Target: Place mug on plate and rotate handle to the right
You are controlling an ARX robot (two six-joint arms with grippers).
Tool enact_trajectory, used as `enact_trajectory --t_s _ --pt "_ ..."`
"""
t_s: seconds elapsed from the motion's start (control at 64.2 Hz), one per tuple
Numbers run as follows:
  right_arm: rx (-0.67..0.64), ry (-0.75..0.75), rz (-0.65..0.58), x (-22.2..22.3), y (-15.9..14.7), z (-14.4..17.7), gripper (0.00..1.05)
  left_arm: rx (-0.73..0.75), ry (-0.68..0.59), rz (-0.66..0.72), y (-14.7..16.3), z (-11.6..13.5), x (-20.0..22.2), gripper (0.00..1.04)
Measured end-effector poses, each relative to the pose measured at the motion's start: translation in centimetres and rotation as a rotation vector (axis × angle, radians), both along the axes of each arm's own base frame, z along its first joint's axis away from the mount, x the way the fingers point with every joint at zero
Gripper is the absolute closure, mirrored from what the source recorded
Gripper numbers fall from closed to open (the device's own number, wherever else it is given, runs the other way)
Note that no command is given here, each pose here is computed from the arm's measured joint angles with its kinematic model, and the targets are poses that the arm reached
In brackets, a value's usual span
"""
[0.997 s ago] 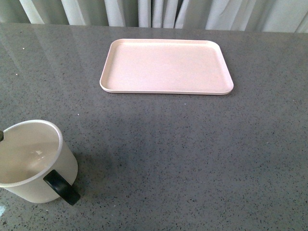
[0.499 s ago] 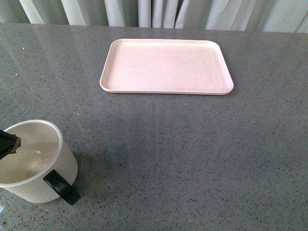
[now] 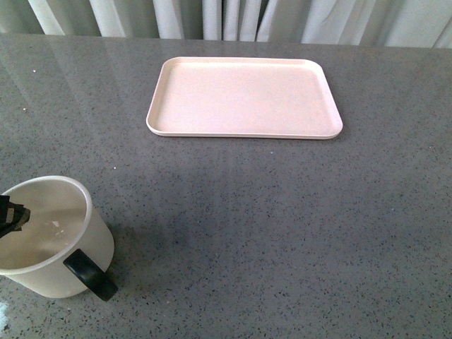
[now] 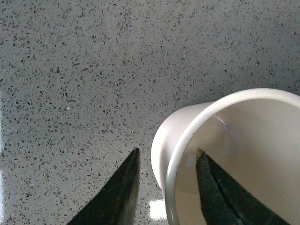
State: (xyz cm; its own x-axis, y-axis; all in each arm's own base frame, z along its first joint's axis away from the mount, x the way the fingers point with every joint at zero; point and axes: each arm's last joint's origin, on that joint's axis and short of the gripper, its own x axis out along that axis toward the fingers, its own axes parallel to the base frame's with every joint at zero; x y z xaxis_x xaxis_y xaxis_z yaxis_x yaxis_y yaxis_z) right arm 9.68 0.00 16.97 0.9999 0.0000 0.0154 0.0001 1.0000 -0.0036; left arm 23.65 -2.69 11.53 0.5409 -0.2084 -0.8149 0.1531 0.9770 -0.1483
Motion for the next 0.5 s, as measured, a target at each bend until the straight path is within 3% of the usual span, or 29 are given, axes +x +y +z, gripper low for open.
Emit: enact_trajectory --t_s 0.156,0.499 --pt "0.0 0.0 0.0 0.0 0.0 0.0 0.09 0.0 0.002 -0.006 -0.1 0.0 0.1 1.03" --pt "0.0 0.0 0.0 0.0 0.0 0.0 0.09 0.004 0.02 -0.036 -0.9 1.3 0.5 1.03"
